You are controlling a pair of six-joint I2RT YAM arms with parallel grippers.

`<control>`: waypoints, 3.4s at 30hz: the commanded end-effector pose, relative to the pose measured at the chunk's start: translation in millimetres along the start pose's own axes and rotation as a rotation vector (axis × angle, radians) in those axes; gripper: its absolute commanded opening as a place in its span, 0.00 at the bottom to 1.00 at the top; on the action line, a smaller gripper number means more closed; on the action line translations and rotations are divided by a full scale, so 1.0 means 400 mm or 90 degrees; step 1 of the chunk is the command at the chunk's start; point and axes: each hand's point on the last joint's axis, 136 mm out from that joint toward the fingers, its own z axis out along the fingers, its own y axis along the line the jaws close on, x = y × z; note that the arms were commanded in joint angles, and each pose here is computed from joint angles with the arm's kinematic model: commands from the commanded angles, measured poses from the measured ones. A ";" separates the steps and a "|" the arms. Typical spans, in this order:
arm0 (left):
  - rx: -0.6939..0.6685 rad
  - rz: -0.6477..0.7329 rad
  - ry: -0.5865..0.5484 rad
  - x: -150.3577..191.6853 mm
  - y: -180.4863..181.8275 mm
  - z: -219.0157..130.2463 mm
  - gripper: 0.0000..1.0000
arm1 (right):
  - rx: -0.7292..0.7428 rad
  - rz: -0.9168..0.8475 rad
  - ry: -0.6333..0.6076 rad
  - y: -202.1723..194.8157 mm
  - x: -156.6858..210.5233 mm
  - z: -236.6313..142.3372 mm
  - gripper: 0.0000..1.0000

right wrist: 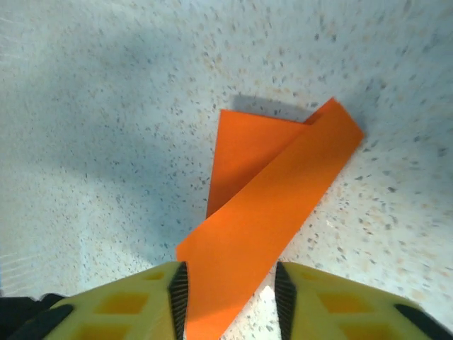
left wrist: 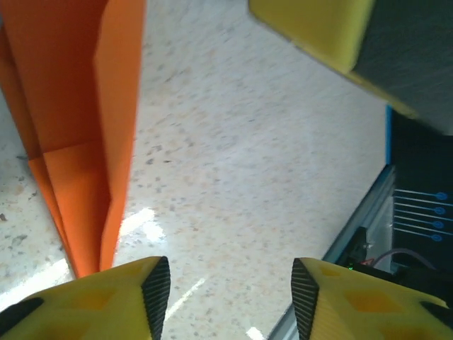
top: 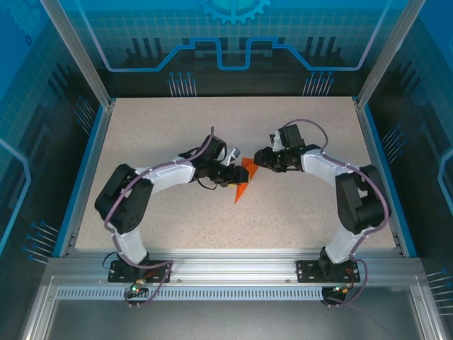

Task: Fold a paper plane with a square sheet of paper (fold left side to right side)
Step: Fold the wing for the fifth time at the center of the table, then turn over the paper plane at the center of the table, then move the paper plane to the center of the table.

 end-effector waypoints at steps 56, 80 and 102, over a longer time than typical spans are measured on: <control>-0.250 -0.046 -0.302 -0.075 0.159 -0.342 0.82 | -0.001 -0.075 0.177 0.064 0.300 0.100 0.00; -0.240 -0.047 -0.294 -0.077 0.156 -0.332 0.85 | 0.130 -0.097 0.126 -0.015 0.262 0.002 0.30; -0.318 -0.090 -0.393 -0.045 0.205 -0.438 0.95 | 0.237 -0.352 0.217 0.142 0.366 0.011 0.54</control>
